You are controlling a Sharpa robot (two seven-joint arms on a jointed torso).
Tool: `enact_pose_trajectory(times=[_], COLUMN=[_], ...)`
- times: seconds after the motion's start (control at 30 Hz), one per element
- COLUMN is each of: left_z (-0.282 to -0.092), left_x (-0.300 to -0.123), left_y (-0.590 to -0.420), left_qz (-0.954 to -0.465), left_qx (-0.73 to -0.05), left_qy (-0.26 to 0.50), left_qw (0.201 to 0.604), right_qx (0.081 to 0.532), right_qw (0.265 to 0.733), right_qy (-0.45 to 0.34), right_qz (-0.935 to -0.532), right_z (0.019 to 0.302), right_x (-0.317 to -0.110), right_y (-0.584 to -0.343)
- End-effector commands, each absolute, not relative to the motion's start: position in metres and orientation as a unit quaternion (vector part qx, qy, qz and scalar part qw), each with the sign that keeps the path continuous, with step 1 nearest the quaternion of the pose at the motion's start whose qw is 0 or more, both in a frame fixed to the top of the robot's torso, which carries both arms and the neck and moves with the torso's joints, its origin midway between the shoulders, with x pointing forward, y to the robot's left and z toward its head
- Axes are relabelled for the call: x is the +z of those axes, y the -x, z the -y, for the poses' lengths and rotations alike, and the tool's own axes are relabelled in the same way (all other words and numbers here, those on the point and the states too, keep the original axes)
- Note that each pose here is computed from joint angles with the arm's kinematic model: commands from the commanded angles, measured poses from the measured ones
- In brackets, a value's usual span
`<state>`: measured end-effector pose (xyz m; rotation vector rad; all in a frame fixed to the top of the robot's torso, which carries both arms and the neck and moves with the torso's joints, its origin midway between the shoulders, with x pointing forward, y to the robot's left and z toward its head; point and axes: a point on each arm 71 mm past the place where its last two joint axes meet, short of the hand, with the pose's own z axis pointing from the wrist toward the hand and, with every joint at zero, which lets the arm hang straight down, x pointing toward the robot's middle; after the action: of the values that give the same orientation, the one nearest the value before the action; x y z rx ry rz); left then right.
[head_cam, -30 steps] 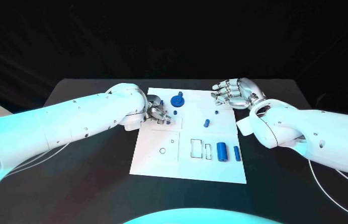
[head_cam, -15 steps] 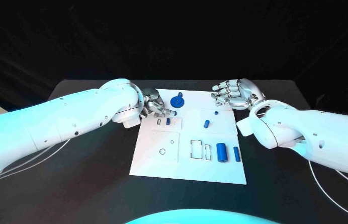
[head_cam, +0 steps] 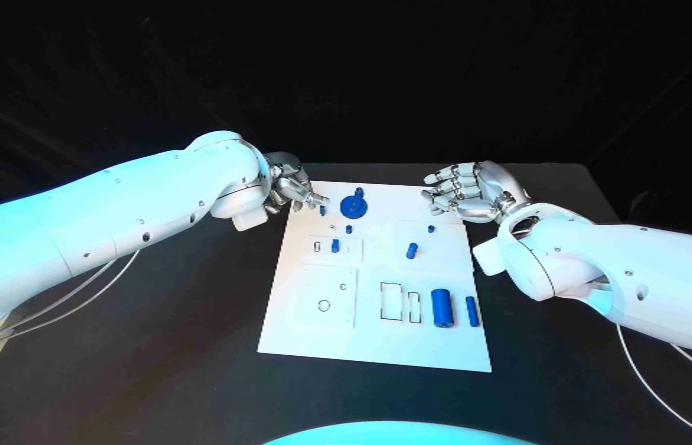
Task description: Assemble the parts on the task board
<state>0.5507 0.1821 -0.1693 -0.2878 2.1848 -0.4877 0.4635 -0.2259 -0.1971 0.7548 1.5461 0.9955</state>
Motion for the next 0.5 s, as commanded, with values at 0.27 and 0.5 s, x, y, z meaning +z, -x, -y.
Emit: enact_pose_trajectory(times=[0.27,0.5], left_z=[-0.179,-0.181], left_x=[-0.175,-0.18], left_y=[-0.572,-0.583], left_qz=[-0.893,-0.898], left_qx=[-0.161,-0.143], left_qy=[0.083,0.088], left_qw=[0.413,0.407], right_qx=[0.426,0.427], right_qw=[0.544,0.544], right_qy=[-0.309,-0.308], right_qz=[-0.654,-0.654], right_z=[0.223,0.223], right_x=[-0.197,-0.196], right_y=[-0.463,-0.462])
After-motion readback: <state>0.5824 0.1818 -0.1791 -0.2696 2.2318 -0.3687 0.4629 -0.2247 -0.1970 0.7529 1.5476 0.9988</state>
